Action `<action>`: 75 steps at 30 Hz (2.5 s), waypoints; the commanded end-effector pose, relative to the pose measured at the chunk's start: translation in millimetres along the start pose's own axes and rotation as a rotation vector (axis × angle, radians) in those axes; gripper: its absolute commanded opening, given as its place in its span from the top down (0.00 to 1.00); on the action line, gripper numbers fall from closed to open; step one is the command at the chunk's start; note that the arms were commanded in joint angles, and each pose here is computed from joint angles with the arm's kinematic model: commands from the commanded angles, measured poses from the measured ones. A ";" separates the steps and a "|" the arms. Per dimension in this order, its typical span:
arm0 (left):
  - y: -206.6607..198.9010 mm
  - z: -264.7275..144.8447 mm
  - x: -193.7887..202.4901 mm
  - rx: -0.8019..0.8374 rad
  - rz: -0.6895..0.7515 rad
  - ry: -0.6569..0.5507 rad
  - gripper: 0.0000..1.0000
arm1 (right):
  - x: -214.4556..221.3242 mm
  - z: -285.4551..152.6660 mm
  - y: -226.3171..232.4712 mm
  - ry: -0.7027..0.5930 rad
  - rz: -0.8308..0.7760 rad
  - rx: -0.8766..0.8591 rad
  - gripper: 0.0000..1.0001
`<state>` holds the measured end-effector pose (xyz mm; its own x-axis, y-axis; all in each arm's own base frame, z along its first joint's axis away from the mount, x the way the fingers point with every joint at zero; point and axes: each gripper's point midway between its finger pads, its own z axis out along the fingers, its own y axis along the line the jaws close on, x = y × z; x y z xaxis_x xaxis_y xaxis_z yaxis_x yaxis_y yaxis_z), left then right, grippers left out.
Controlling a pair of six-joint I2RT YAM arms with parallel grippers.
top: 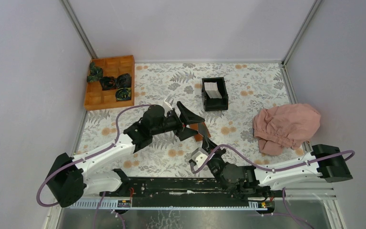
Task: Put the credit cards into the card holder
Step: Pick up the credit card from the storage box, then open the card holder at the center of the board.
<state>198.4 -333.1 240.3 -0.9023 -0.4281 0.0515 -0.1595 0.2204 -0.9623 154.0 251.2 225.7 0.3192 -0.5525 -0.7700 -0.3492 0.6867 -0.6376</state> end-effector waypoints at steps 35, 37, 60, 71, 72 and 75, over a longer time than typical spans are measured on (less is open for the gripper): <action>17.0 -1.6 -48.9 0.077 0.087 -0.215 1.00 | 22.6 -20.0 -34.4 0.112 0.226 0.247 0.35; 29.9 -4.1 -59.2 0.037 0.100 -0.268 1.00 | 24.9 -21.5 -36.2 0.120 0.285 0.256 0.33; 109.1 -10.7 -89.3 -0.085 0.192 -0.441 1.00 | 93.0 57.5 20.2 0.464 0.743 0.066 0.75; 118.9 -9.2 -90.3 -0.155 0.300 -0.447 1.00 | 124.4 94.2 52.2 0.564 0.873 -0.055 1.00; 120.3 -9.0 -89.5 -0.159 0.306 -0.446 1.00 | 125.1 96.4 57.0 0.567 0.888 -0.075 1.00; 123.8 -8.4 -88.0 -0.173 0.327 -0.445 1.00 | 129.7 103.1 63.7 0.580 0.928 -0.103 1.00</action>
<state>251.0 -261.7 119.2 -0.6863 -0.6492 -0.3279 -0.0362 0.4808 -0.8761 254.0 240.8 72.9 -0.5475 -0.1076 -0.8299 -0.2768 0.9592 0.0582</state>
